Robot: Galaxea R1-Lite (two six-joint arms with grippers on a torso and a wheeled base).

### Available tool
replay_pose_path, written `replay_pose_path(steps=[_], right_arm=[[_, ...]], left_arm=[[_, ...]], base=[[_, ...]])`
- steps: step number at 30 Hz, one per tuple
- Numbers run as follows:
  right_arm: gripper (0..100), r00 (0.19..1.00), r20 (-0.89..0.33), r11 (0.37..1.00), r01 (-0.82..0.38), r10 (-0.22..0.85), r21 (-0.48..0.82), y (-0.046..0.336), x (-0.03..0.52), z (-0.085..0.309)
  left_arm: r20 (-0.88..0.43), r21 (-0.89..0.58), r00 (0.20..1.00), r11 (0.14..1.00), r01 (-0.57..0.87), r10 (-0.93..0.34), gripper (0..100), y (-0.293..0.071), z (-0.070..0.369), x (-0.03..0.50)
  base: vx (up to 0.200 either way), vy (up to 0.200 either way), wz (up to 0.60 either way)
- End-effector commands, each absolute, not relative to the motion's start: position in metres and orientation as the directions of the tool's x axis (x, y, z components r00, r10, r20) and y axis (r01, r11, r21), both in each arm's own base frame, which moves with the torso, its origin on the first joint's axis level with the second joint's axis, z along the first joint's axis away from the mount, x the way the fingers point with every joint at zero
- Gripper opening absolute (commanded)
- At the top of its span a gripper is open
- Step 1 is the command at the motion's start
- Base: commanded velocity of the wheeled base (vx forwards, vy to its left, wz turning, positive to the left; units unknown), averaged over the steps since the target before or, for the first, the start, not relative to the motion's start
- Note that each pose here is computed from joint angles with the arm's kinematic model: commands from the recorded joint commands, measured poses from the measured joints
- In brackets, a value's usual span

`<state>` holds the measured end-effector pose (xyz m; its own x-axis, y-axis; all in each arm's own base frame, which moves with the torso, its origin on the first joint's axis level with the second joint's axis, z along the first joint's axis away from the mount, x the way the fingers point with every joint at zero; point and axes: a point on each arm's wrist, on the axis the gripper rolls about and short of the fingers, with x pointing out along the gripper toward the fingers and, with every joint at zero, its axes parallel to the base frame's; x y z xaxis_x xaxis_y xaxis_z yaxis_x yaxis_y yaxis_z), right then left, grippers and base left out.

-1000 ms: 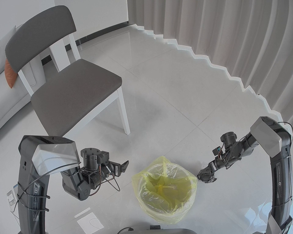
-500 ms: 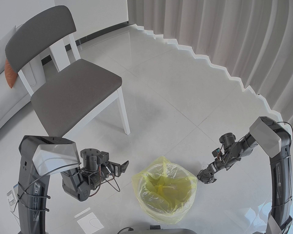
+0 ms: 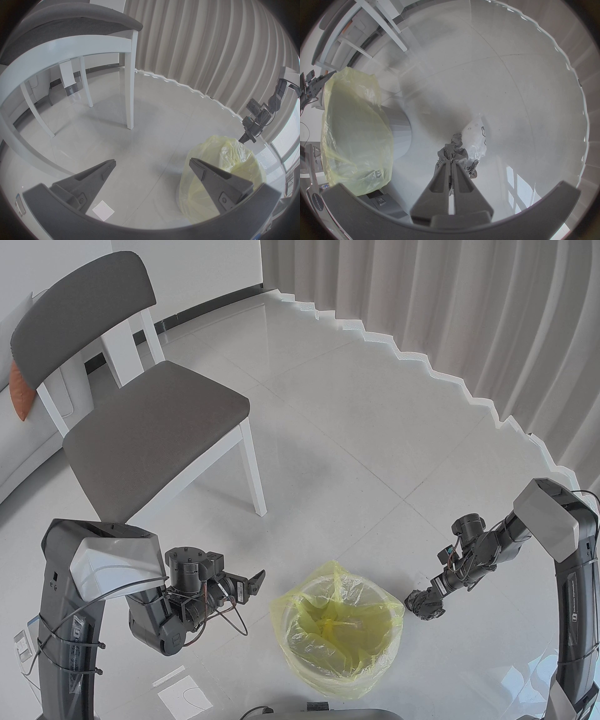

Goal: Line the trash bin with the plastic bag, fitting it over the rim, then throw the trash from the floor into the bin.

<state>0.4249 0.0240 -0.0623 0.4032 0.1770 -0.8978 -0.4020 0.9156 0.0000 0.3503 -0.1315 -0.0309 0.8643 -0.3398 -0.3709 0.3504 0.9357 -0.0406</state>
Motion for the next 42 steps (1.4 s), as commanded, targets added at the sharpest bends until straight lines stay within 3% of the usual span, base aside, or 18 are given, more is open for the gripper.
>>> replay_pose_path(steps=[1,12,25,38,42], right_arm=[[0,0.418,-0.892,0.917,-0.399,0.175,-0.008,0.022,0.419,-0.048],[0,0.477,-0.861,0.915,-0.401,0.175,-0.036,0.02,0.396,-0.011],[0,0.583,-0.79,0.892,-0.438,0.189,-0.11,0.025,0.361,0.06],[0,0.724,-0.623,0.817,-0.53,0.296,-0.228,0.067,0.316,0.147],[0,0.73,-0.586,0.787,-0.57,0.352,-0.237,0.084,0.303,0.162]], left_arm=[[-0.377,-0.041,0.862,0.936,0.351,-0.34,100,-0.131,-0.033,0.347],[-0.373,-0.041,0.86,0.932,0.36,-0.348,100,-0.131,-0.038,0.338],[-0.344,-0.037,0.866,0.927,0.373,-0.362,100,-0.137,-0.036,0.335],[-0.311,-0.031,0.881,0.93,0.366,-0.357,100,-0.135,-0.035,0.338],[-0.312,-0.028,0.883,0.933,0.36,-0.35,100,-0.132,-0.035,0.339]], base=[[0.0,0.0,0.0],[0.0,0.0,0.0],[0.0,0.0,0.0],[0.0,0.0,0.0],[0.0,0.0,0.0]])
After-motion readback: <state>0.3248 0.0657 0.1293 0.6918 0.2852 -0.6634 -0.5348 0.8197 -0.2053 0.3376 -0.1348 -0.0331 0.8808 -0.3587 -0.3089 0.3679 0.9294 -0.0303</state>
